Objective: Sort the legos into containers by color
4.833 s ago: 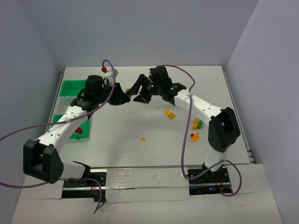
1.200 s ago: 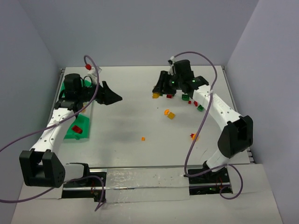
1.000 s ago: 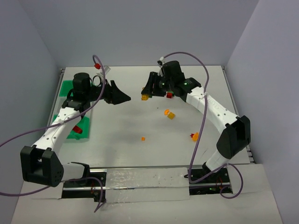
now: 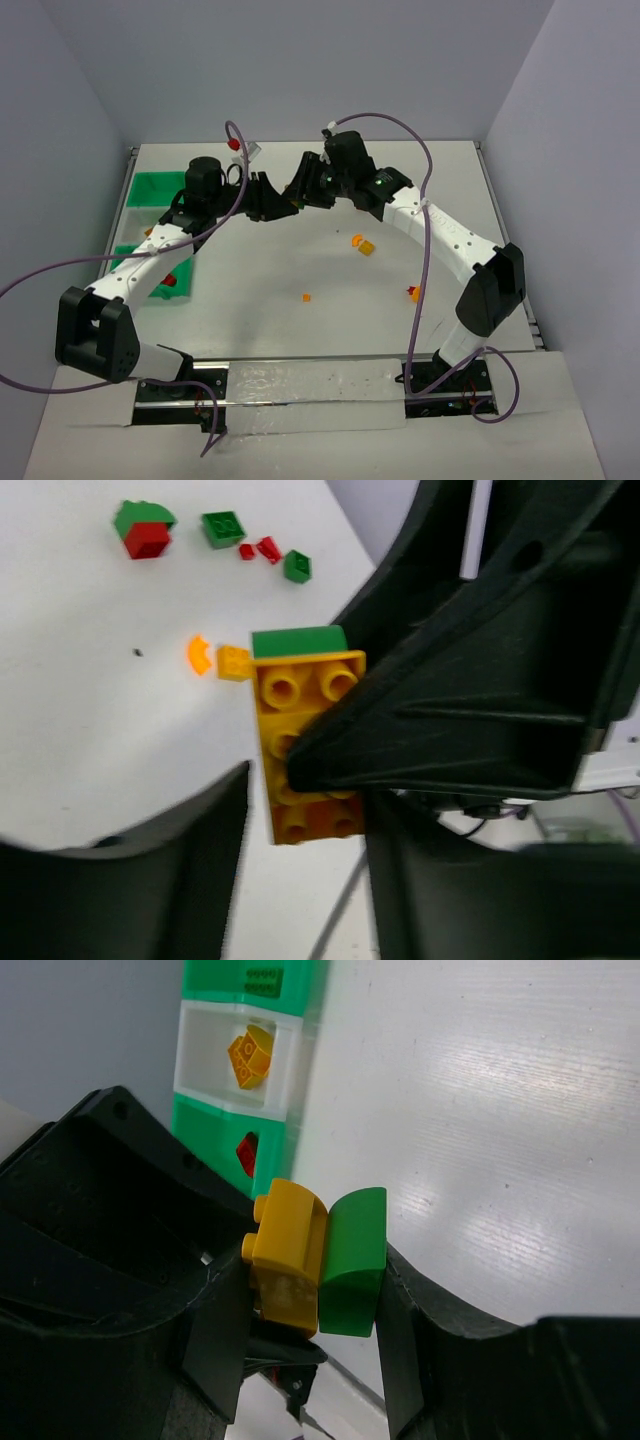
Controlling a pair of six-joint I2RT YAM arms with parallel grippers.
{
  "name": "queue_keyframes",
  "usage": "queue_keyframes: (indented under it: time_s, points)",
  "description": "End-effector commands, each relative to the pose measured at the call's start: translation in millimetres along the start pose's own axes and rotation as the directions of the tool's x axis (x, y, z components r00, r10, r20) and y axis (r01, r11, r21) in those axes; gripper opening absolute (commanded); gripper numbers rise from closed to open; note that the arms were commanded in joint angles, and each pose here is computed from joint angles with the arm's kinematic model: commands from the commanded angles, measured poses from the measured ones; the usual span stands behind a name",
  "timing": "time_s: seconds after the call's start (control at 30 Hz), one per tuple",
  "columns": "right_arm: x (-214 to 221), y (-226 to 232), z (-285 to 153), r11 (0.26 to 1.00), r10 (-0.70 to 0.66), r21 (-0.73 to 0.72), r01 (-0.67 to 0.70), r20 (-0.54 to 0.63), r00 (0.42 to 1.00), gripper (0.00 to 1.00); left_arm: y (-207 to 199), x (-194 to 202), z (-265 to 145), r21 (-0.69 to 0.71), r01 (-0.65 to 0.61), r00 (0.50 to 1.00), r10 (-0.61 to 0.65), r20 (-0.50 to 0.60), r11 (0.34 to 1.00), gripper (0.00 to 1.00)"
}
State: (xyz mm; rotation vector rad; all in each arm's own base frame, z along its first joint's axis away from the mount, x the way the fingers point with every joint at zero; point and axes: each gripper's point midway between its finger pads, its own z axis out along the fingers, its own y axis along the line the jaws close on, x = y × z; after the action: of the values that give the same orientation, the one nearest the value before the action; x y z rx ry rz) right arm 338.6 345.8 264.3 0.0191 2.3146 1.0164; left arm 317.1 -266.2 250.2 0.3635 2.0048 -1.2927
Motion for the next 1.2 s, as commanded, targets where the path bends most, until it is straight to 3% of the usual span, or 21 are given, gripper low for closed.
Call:
queue_keyframes:
  time_s: [0.0,0.17,0.2,0.23,0.27,0.3,0.6,0.7,0.83,1.0,1.17]
  points:
    - [-11,18,-5,0.999,-0.008,-0.037,0.010,0.040,0.999,0.46,-21,-26,2,0.067,-0.046,0.997,0.042,0.062,0.997,0.42]
    - [-9,18,-4,0.999,-0.009,-0.042,0.011,0.035,0.999,0.56,-24,-22,1,0.091,-0.050,0.998,0.045,0.054,0.995,0.08]
    - [-9,18,-4,0.999,-0.011,-0.045,0.012,0.034,0.999,0.68,-24,-21,1,0.094,-0.052,0.998,0.047,0.050,0.994,0.00]
    - [-9,18,-4,0.999,-0.016,-0.048,0.017,0.035,0.999,0.75,-24,-19,0,0.096,-0.049,0.998,0.045,0.044,0.994,0.00]
    - [-9,20,-5,0.998,-0.023,-0.055,0.025,0.032,0.999,0.92,-25,-15,-1,0.103,-0.049,0.998,0.046,0.036,0.993,0.00]
    - [-12,21,-7,0.998,-0.028,-0.061,0.030,0.039,0.999,0.99,-25,-13,-2,0.107,-0.054,0.998,0.050,0.032,0.993,0.00]
    - [-46,13,-45,0.971,-0.162,-0.164,0.176,0.097,0.982,1.00,-30,17,-33,0.211,-0.044,0.998,0.053,-0.035,0.977,0.00]
    - [-43,19,-64,0.908,-0.253,-0.322,0.267,0.085,0.964,1.00,-34,24,-44,0.249,-0.044,0.996,0.061,-0.060,0.968,0.00]
    - [-9,25,-85,0.775,-0.394,-0.519,0.361,0.050,0.918,1.00,-47,27,-61,0.329,-0.066,0.993,0.095,-0.070,0.942,0.00]
    - [31,38,-94,0.671,-0.461,-0.654,0.350,0.002,0.888,1.00,-57,30,-67,0.368,-0.071,0.992,0.105,-0.074,0.927,0.00]
    - [43,53,-94,0.619,-0.474,-0.715,0.324,-0.011,0.880,0.94,-63,31,-70,0.388,-0.060,0.993,0.094,-0.068,0.920,0.00]
